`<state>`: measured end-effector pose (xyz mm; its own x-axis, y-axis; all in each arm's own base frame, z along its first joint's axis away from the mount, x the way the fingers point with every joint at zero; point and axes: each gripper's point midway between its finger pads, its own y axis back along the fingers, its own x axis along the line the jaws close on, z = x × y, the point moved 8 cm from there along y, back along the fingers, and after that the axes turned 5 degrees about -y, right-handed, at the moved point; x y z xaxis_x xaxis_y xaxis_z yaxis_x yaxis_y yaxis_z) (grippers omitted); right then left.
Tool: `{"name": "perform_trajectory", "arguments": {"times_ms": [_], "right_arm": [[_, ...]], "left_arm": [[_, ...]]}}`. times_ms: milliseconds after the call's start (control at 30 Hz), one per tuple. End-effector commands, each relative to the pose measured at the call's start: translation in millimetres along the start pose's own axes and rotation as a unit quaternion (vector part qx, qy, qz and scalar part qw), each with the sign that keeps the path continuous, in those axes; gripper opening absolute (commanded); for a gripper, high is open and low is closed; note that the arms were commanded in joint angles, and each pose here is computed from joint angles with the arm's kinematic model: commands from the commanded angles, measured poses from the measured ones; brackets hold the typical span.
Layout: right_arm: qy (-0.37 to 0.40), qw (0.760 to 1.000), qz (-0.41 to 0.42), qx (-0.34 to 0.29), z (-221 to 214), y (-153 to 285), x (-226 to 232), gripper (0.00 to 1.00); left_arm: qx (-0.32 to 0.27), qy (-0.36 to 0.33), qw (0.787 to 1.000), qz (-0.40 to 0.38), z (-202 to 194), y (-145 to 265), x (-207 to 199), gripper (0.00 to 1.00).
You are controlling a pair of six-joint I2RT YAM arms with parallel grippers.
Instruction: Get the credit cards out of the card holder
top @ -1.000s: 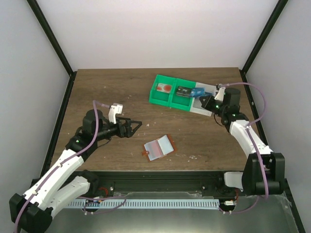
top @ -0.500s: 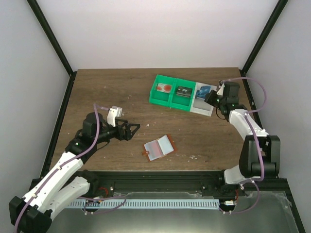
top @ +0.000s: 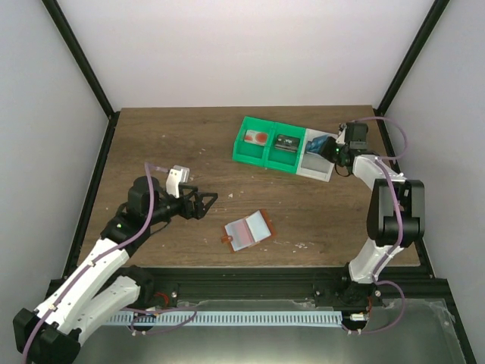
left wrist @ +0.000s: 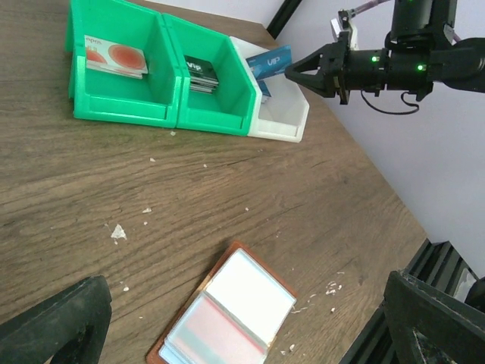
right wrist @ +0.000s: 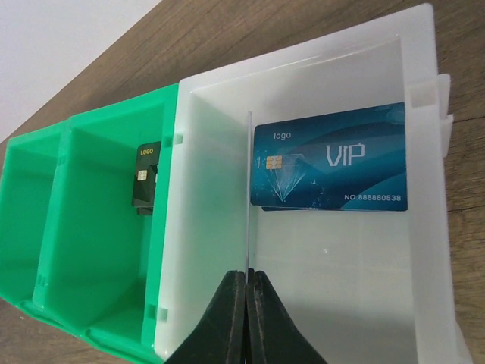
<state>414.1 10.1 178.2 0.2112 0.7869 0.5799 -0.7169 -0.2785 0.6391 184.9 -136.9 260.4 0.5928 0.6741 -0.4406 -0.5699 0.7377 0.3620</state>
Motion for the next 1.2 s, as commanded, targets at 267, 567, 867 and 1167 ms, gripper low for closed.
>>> {"name": "perform_trajectory", "arguments": {"times_ms": [267, 567, 867, 1167], "right_arm": [[-0.017, 0.999, 0.028, 0.015, 21.4, -23.5, 3.2, 0.0], [-0.031, 0.999, 0.018, 0.031, 23.1, -38.9, -6.7, 0.01], [-0.033, 0.999, 0.004, 0.027, 27.3, -42.7, -9.3, 0.03], [-0.036, 0.999, 0.0, 0.029, 28.3, -45.6, -10.3, 0.11]], "left_arm": [[-0.004, -0.01, 1.0, 0.011, -2.6, 1.5, 1.9, 1.0], [-0.005, -0.01, 1.0, 0.017, -2.8, 1.6, 3.2, 1.0], [-0.004, -0.011, 1.0, 0.021, -3.2, 1.2, 4.3, 1.0], [-0.002, -0.012, 1.0, 0.022, -3.9, 0.2, 5.0, 1.0]]}}
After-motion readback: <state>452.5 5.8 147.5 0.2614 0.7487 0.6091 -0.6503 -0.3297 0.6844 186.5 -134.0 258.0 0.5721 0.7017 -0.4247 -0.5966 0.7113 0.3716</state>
